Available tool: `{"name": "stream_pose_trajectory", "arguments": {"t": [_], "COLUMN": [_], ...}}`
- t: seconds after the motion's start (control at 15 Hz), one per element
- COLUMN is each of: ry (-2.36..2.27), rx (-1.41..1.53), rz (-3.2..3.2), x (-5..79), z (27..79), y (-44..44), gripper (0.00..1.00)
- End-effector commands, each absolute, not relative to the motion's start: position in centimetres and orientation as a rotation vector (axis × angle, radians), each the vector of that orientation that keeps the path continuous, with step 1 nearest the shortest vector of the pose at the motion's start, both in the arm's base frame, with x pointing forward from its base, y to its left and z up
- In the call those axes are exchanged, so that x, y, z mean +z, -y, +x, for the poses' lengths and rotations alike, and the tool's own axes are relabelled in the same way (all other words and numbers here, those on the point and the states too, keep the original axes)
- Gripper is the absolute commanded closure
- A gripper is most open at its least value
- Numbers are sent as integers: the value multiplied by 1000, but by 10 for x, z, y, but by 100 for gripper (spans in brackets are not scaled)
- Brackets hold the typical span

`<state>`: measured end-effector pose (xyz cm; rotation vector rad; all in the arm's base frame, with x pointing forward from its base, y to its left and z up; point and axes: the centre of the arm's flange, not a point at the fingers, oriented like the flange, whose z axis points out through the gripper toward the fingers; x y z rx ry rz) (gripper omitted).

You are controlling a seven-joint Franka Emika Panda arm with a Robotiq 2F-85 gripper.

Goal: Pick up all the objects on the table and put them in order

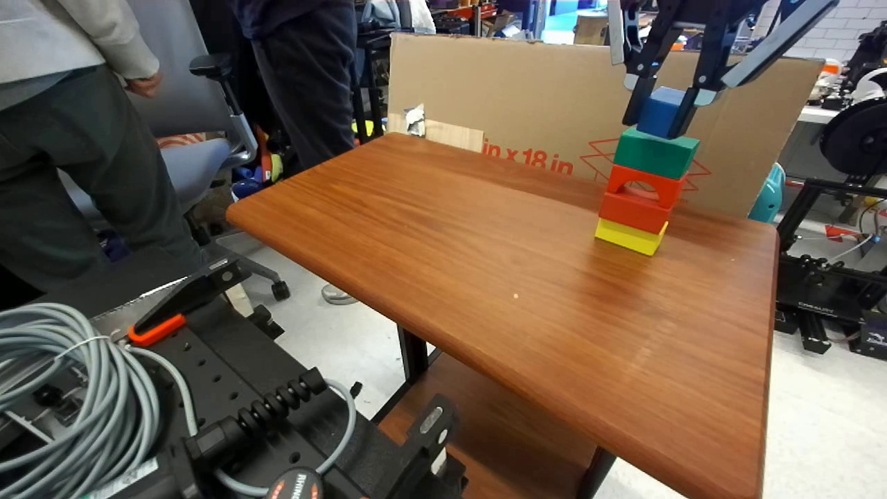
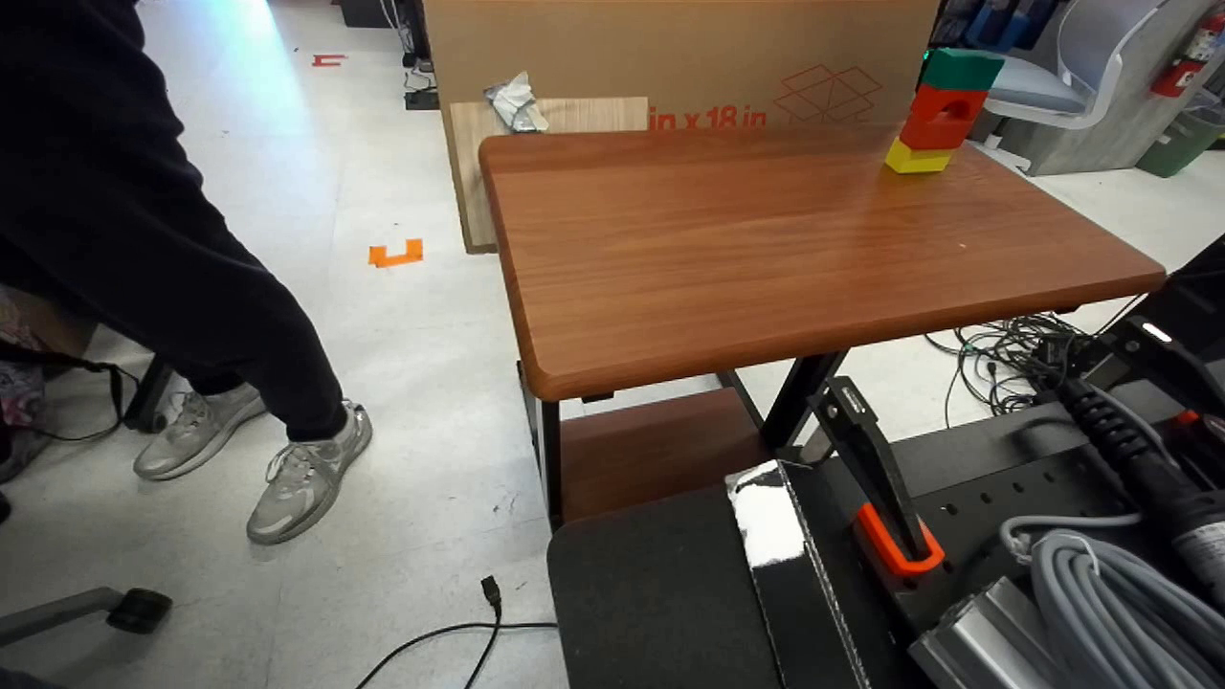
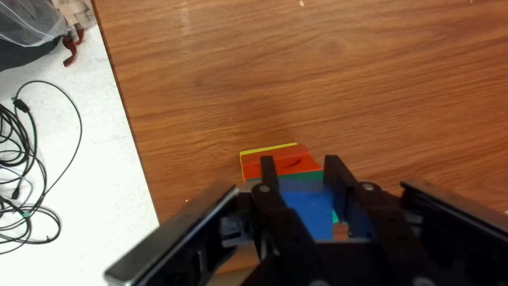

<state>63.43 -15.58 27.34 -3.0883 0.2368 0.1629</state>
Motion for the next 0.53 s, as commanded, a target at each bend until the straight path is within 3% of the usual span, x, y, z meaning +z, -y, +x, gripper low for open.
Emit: {"name": "stream_pose_trajectory", "arguments": {"t": [0.0, 0.33, 0.4, 0.47], "ry": [-273, -312, -317, -325], "rx": [223, 256, 260, 251], "rz": [-3105, -3109, -3115, -3130], "x": [275, 273, 272, 272], "z": [650, 655, 656, 656], "y": [157, 156, 156, 156], "gripper": [91, 91, 41, 39]}}
